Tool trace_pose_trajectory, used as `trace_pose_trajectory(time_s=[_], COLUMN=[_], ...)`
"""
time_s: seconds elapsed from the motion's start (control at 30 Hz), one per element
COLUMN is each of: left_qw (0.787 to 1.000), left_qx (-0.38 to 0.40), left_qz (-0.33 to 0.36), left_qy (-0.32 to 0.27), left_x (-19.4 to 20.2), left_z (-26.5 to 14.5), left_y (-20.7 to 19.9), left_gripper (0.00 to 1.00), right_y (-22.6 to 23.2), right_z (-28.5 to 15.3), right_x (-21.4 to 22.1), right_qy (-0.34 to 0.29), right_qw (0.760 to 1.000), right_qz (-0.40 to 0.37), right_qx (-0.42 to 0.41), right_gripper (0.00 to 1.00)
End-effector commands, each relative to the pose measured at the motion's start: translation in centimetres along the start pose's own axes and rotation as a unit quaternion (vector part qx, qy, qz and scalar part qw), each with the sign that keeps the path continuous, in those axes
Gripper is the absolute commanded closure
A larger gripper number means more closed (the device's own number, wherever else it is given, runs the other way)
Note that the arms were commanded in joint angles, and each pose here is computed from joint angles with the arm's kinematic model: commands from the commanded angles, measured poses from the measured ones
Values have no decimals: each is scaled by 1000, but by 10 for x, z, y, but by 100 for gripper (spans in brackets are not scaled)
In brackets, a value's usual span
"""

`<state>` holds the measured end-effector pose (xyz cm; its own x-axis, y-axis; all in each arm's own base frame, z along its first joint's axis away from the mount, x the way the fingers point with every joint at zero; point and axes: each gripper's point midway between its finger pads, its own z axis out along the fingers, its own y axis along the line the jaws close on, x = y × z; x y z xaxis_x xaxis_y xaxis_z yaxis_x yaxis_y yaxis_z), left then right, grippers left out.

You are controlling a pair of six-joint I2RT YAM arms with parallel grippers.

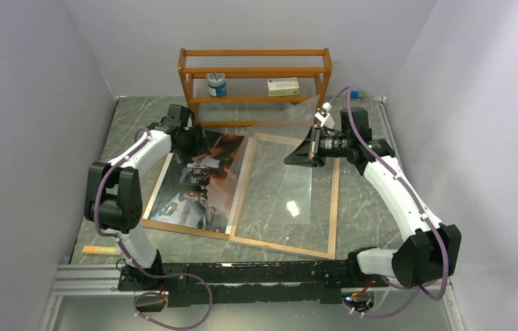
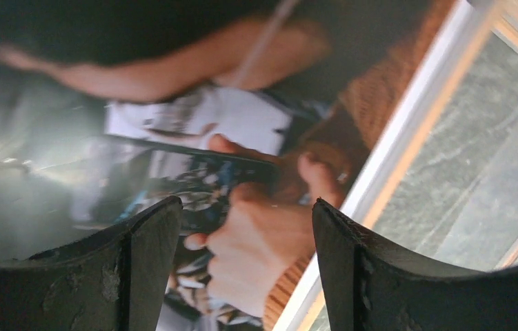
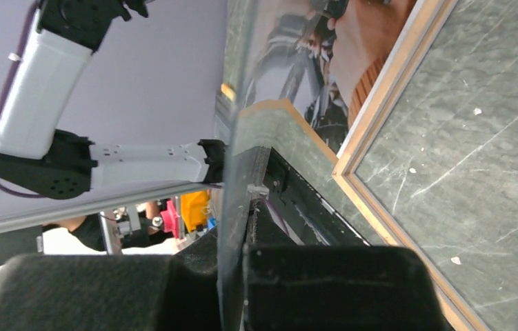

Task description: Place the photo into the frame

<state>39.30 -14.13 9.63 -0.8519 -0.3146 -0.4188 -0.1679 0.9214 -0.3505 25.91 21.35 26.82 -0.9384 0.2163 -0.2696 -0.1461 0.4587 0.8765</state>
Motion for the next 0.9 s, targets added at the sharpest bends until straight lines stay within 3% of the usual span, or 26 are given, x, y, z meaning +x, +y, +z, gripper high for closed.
trace_pose_trajectory(time_s=[0.0,0.37,0.6,0.87], left_qw=[999,981,969,963], left_qx=[-9,169,202,200], left_qz=[-45,5,40,82], left_qy=[-6,91,136,163], left_x=[-1,34,59,74], left_z=[-13,5,28,49], left_y=[23,-27,-54,-76], left_gripper=[24,20,20,24], right_y=[-21,-159,-201,-202], right_z=[13,17,-2,6], right_x=[1,61,57,50], right_qy=[-11,6,-13,-15], right_qw=[999,979,964,974], right_qz=[-18,96,94,55], right_qx=[27,178,249,220], right_gripper=[100,100,100,100])
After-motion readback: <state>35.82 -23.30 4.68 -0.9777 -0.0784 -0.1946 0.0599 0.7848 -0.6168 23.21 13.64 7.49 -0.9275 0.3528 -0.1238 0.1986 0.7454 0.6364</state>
